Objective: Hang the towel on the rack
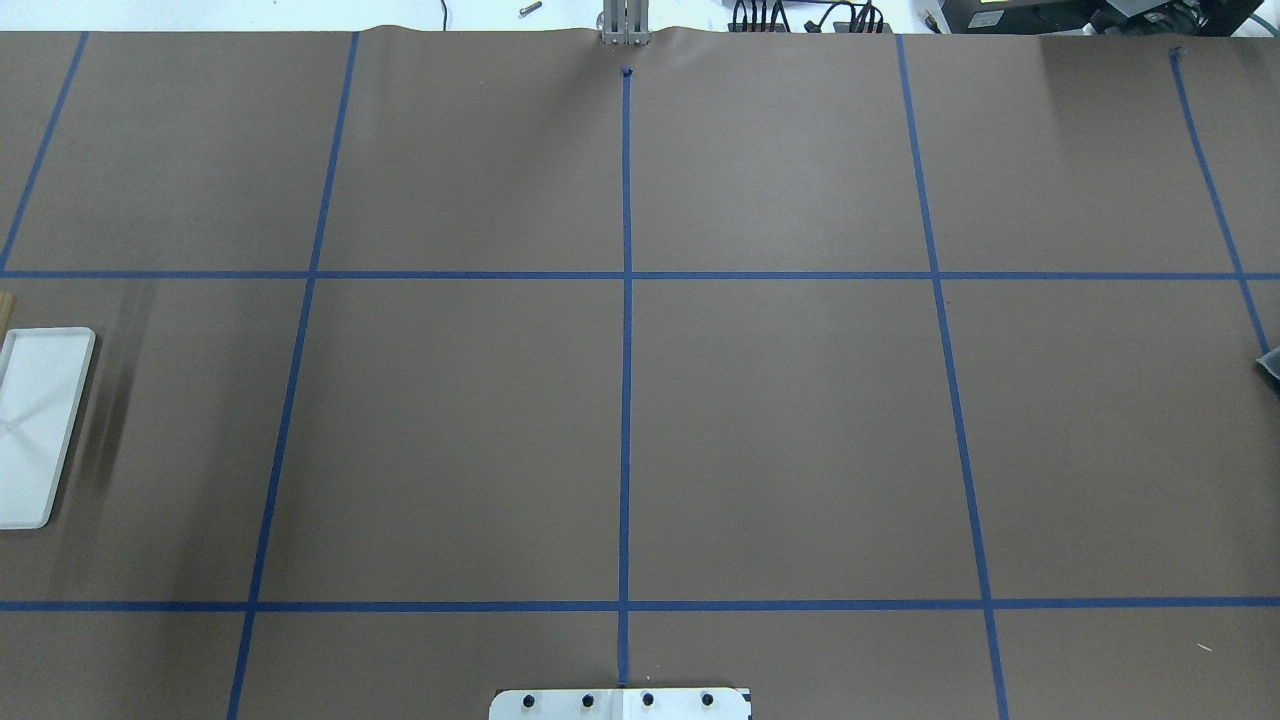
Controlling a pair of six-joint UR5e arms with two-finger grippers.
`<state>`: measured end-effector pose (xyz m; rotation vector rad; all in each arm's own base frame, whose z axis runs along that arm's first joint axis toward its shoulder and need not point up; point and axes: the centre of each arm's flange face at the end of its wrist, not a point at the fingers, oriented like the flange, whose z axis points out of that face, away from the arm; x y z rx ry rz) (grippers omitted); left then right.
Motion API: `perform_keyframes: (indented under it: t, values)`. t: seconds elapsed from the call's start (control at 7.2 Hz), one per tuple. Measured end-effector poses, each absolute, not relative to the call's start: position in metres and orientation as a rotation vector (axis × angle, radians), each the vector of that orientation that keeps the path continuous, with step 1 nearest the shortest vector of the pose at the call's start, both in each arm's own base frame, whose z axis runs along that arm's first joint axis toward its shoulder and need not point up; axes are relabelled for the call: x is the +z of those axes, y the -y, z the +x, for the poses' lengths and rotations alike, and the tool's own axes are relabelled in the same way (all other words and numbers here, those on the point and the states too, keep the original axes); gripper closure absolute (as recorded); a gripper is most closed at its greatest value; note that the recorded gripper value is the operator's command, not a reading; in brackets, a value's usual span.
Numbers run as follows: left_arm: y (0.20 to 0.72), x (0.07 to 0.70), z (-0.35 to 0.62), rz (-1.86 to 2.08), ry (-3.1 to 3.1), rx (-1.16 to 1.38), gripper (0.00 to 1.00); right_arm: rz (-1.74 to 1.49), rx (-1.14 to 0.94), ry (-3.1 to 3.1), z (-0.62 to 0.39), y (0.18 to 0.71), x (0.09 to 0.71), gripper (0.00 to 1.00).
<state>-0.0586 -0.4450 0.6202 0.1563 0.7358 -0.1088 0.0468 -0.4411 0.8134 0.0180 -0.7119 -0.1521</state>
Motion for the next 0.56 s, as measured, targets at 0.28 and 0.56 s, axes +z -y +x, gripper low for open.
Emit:
perform_keyframes:
  t: [0.28, 0.56]
  values:
    - [0.445, 0.620, -0.059, 0.156, -0.735, -0.109, 0.01, -0.003, -0.173, 0.722, 0.034, 0.446, 0.819, 0.00]
    - [0.445, 0.621, -0.059, 0.156, -0.736, -0.110, 0.01, -0.020, -0.181, 0.721, 0.028, 0.451, 0.826, 0.00]
